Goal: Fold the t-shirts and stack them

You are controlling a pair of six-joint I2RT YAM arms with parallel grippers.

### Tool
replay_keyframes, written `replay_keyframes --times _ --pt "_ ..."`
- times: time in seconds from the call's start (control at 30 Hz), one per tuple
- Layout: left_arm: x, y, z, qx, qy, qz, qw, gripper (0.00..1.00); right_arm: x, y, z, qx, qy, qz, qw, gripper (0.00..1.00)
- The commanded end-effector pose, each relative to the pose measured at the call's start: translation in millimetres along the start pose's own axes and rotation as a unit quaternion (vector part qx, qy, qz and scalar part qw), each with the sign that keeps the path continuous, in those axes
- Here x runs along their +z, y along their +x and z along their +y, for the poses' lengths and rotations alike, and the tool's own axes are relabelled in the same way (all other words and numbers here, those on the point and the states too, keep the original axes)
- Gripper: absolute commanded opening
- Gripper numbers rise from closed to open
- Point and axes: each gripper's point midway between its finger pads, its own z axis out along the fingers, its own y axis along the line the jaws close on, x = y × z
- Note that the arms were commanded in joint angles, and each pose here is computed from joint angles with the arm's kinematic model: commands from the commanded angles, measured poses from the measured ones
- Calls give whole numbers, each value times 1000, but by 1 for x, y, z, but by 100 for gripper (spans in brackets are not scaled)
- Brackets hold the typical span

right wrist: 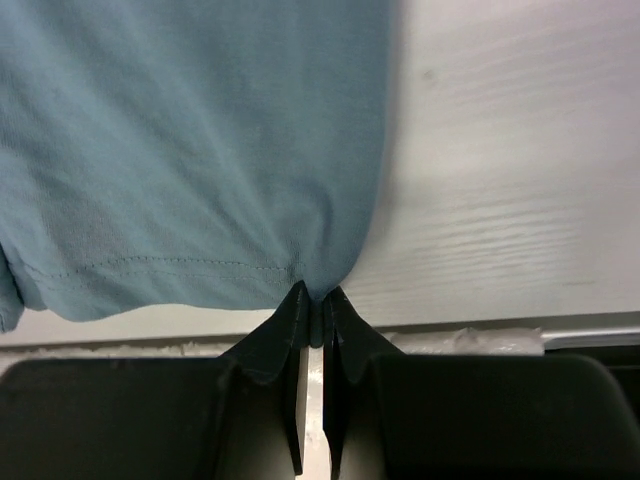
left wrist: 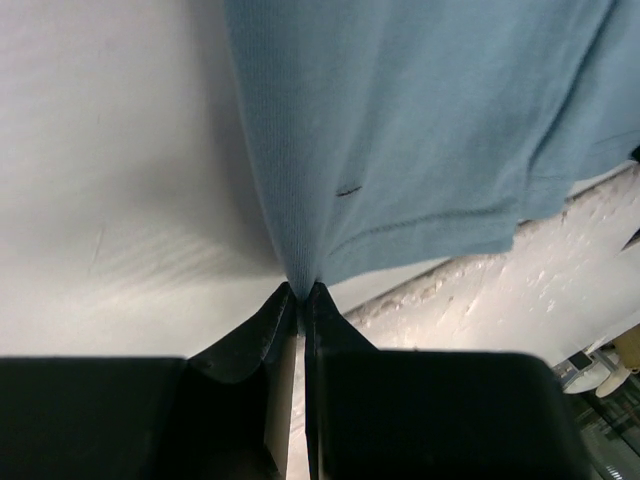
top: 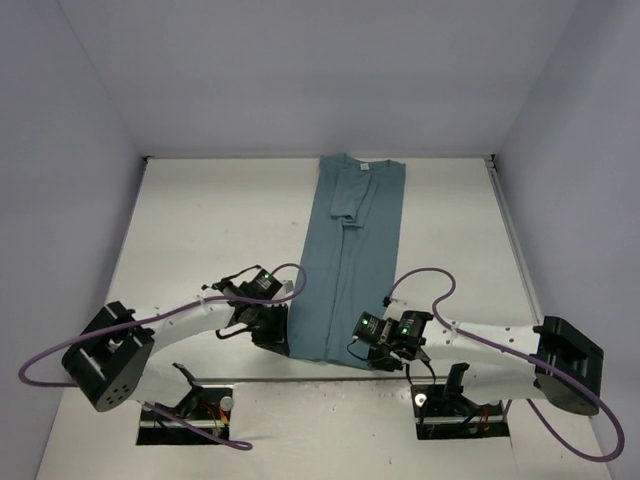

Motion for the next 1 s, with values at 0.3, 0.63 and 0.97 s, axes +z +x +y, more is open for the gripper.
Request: replay_keyframes --times 0.3,0.63,0.97 --pt "-40 8 -7 1 0 -21 1000 0 -35 4 19 -29 5 -40 999 0" --pt "-95 -75 -42 38 20 -92 995 0 -61 -73 27 2 4 -102 995 0" --pt "-113 -161 -59 53 36 -127 990 0 -71 -181 21 -15 70 -146 987 0"
